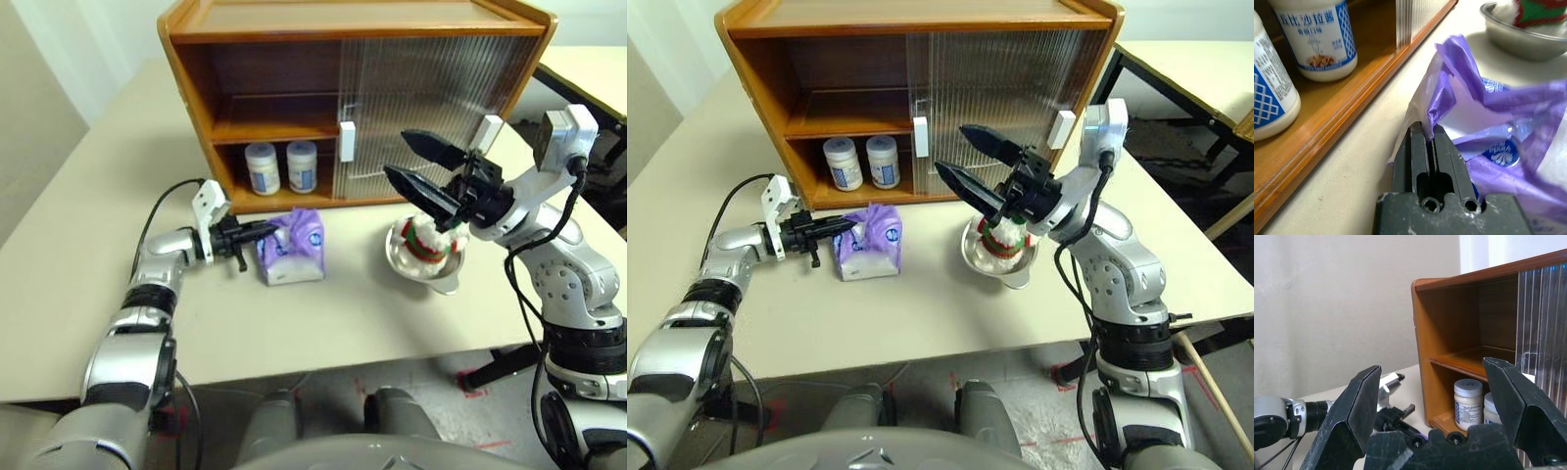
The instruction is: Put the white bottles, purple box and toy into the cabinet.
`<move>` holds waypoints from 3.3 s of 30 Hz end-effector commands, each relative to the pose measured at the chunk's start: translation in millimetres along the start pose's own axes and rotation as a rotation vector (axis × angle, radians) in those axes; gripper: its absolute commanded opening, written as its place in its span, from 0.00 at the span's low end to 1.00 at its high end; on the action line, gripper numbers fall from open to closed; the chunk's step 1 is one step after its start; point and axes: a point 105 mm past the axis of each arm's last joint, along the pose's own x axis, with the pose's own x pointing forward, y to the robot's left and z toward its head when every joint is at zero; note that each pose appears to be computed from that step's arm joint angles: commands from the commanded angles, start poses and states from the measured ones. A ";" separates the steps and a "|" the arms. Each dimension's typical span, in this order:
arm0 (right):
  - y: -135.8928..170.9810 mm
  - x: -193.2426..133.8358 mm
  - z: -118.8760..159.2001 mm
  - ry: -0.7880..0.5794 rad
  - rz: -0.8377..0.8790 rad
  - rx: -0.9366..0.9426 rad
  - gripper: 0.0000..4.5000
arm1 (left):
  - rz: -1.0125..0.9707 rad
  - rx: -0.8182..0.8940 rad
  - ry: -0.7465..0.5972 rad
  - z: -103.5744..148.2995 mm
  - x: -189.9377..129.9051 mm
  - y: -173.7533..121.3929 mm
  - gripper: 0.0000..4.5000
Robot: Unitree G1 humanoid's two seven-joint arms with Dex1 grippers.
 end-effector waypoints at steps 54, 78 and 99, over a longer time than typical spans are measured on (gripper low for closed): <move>1.9 2.2 -6.3 -0.007 0.015 0.018 1.00 | 1.052 -0.373 -0.439 168.9 15.3 45.1 0.01; 2.7 0.8 -5.8 -0.007 0.005 0.016 1.00 | 1.300 -0.556 -0.465 154.6 54.1 55.0 0.01; 2.4 1.3 -8.0 -0.004 0.011 0.026 1.00 | 1.068 -0.322 -0.596 197.9 57.6 28.1 1.00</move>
